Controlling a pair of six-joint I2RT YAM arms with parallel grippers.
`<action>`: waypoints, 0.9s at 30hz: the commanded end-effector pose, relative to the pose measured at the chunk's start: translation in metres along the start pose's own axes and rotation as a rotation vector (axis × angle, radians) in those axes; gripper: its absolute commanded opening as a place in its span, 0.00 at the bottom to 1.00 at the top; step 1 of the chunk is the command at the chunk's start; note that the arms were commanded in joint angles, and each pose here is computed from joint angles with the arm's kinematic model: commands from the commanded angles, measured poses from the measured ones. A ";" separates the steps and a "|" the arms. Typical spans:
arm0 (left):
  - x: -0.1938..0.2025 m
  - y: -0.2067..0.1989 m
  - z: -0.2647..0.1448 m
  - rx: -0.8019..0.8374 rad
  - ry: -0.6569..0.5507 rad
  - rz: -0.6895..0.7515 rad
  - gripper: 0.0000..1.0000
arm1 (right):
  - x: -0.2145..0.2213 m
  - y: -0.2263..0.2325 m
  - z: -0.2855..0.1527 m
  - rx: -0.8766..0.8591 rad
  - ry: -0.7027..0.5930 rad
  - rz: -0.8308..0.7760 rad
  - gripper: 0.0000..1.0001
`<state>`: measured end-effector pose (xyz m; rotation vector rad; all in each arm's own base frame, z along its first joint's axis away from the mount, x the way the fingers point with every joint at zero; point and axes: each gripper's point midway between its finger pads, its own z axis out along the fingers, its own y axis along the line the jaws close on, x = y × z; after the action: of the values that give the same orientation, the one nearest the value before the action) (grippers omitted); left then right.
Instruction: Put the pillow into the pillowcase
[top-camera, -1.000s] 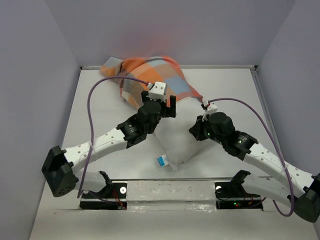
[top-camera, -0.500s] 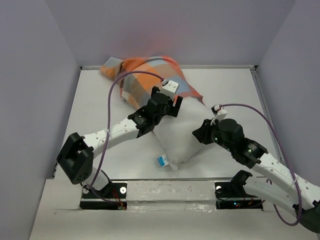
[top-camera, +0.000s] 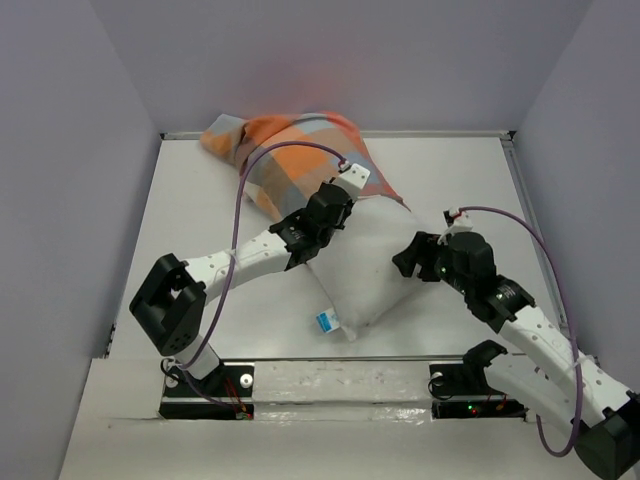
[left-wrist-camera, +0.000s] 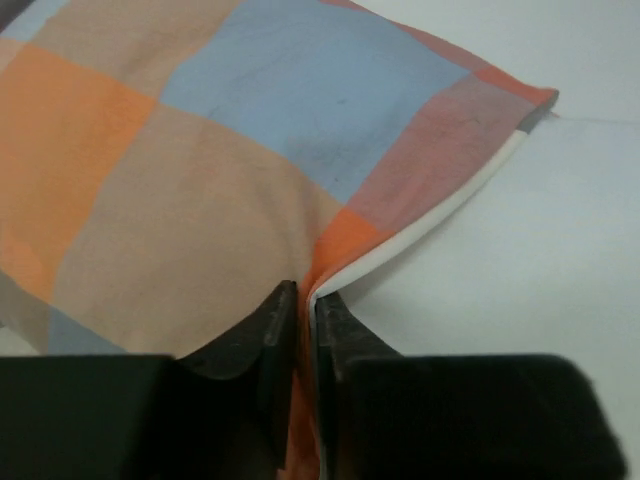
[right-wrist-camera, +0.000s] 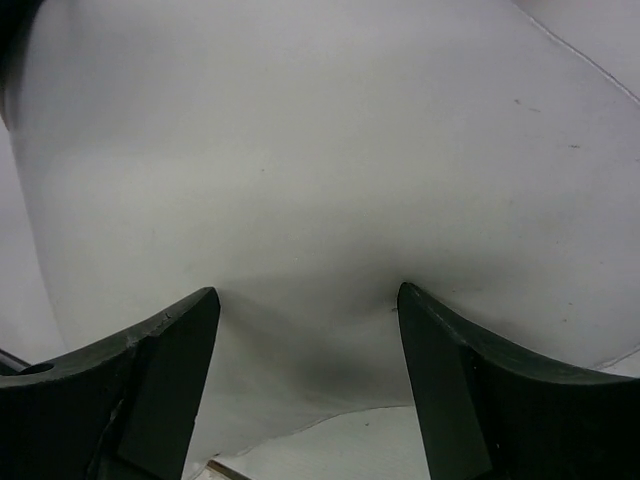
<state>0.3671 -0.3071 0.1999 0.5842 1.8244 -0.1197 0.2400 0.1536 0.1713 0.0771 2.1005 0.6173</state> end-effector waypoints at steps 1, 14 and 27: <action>-0.043 0.034 -0.012 -0.150 -0.113 -0.042 0.17 | 0.005 -0.011 0.019 0.015 0.013 0.061 0.78; -0.054 -0.051 -0.070 0.351 -0.190 -0.373 0.00 | -0.130 0.084 0.100 -0.267 -0.170 -0.024 0.71; -0.120 -0.038 -0.070 0.361 -0.244 -0.396 0.00 | -0.029 0.066 0.036 -0.178 0.113 -0.284 0.77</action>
<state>0.3199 -0.3395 0.2713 0.4511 1.7822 -0.6399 0.3032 0.2151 0.2583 -0.2099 1.9454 0.7352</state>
